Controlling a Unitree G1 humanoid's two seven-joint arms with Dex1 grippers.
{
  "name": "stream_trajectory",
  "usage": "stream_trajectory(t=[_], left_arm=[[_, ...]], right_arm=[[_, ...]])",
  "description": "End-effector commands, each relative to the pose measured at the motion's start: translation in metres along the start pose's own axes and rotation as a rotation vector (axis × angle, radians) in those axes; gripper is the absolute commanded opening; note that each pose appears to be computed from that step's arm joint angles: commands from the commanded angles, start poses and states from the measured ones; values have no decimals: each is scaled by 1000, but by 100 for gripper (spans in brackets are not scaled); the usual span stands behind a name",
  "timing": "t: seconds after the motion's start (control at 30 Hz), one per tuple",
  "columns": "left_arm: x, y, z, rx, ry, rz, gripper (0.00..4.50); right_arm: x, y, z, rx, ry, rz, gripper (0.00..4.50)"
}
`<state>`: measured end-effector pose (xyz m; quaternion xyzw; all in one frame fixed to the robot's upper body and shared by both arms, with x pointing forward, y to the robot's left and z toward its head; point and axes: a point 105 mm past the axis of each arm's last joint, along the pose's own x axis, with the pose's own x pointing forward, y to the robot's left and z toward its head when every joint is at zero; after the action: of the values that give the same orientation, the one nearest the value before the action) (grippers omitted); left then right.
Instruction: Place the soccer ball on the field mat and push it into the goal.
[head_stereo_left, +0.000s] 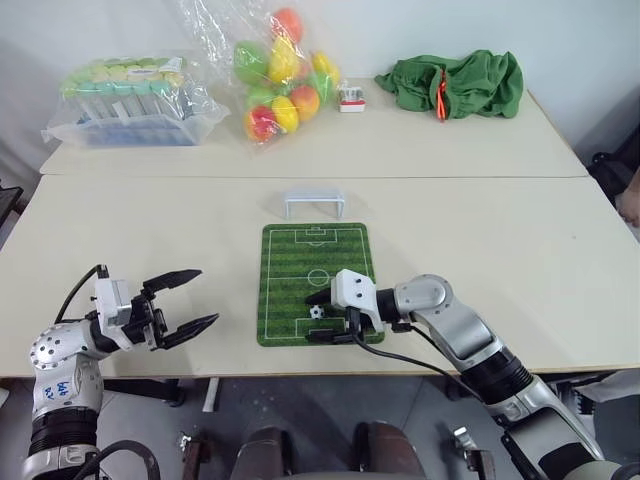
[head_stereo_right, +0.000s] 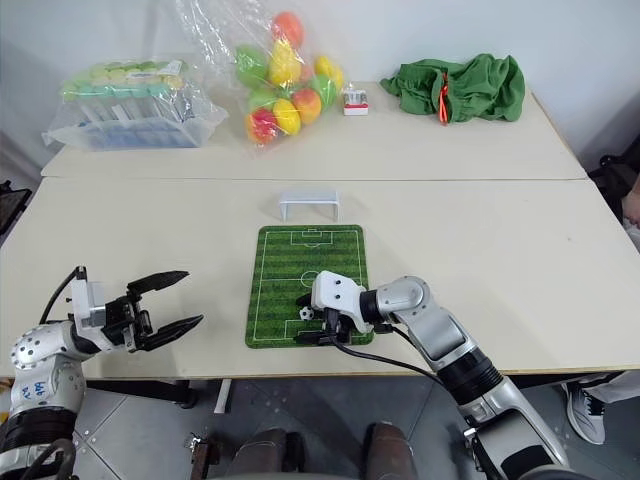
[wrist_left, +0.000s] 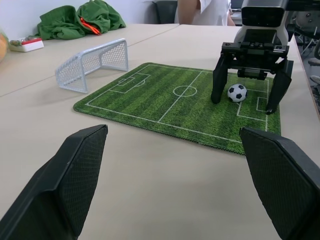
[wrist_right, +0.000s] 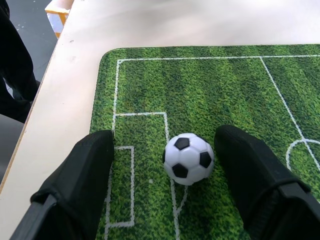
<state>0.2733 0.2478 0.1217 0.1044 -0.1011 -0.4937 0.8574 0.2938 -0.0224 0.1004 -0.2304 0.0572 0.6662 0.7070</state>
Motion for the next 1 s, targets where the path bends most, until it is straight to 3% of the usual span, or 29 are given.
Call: stream_trajectory(t=[0.03,0.23,0.33,0.6,0.83,1.0], left_arm=[[1,1,2,19,-3,1,450],[1,0,2,20,-5,-8,450],[1,-1,2,20,-10,-19,450],[-1,-4,5,19,-11,-44,450],[-5,-6,5,16,-3,-45,450],[-4,-6,5,17,-4,-37,450]], right_arm=[[-7,-9,26,-82,-53,-25,345],[-15,-10,58,-145,-105,-42,345],[-18,1,66,-151,-133,-20,260],[-14,26,47,-92,-90,54,4],[-7,27,24,-35,-53,87,4],[-6,4,4,-14,-5,27,4]])
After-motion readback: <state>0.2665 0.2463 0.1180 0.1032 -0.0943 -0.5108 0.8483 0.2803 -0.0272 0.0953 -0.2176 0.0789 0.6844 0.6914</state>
